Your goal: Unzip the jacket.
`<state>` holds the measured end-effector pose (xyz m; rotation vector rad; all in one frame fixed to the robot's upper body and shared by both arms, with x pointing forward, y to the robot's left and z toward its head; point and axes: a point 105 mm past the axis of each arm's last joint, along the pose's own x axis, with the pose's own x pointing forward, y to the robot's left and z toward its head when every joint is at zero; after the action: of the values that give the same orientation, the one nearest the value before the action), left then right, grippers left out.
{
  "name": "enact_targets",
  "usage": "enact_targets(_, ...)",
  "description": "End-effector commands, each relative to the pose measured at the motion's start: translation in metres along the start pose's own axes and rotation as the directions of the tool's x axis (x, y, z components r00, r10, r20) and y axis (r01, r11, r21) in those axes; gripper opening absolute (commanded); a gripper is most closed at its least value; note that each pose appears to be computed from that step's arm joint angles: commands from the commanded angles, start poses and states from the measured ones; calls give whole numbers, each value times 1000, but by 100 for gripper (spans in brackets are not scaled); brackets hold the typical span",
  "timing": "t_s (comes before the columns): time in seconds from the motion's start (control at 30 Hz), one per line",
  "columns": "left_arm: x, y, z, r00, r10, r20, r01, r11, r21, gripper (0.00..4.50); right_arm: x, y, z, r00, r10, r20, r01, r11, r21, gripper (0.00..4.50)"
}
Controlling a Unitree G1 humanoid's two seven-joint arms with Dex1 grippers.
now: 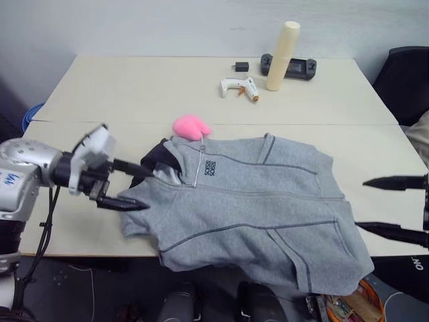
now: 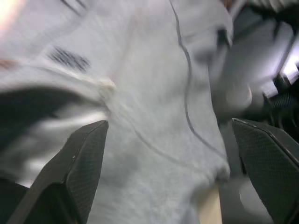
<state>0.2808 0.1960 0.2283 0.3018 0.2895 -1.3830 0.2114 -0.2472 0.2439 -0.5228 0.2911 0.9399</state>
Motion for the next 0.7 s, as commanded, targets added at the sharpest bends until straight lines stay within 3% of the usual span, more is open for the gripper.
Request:
enact_targets(0.03, 5, 44, 27, 965, 239, 110, -234, 971, -56, 442, 21, -17, 25, 993, -69, 97, 75, 995, -61, 450)
enact_targets(0.17, 20, 88, 41, 907, 394, 148, -367, 913, -180, 442, 45, -22, 44, 983, -97, 159, 119, 983, -138, 450)
enact_targets(0.23, 33, 112, 41, 876, 472, 97, -453, 876, -163, 442, 56, -20, 50, 978, -102, 180, 134, 976, -173, 450)
enact_targets(0.33, 49, 135, 31, 850, 526, -27, -524, 850, 51, 442, 63, -13, 54, 978, -88, 191, 125, 974, -190, 450)
enact_targets(0.47, 70, 156, 19, 804, 568, -177, -486, 798, 355, 442, 63, -10, 54, 973, -116, 200, 154, 969, -191, 450)
enact_targets(0.7, 92, 167, 15, 743, 627, -235, -418, 709, 568, 442, 57, 2, 47, 961, -188, 205, 219, 965, -142, 450)
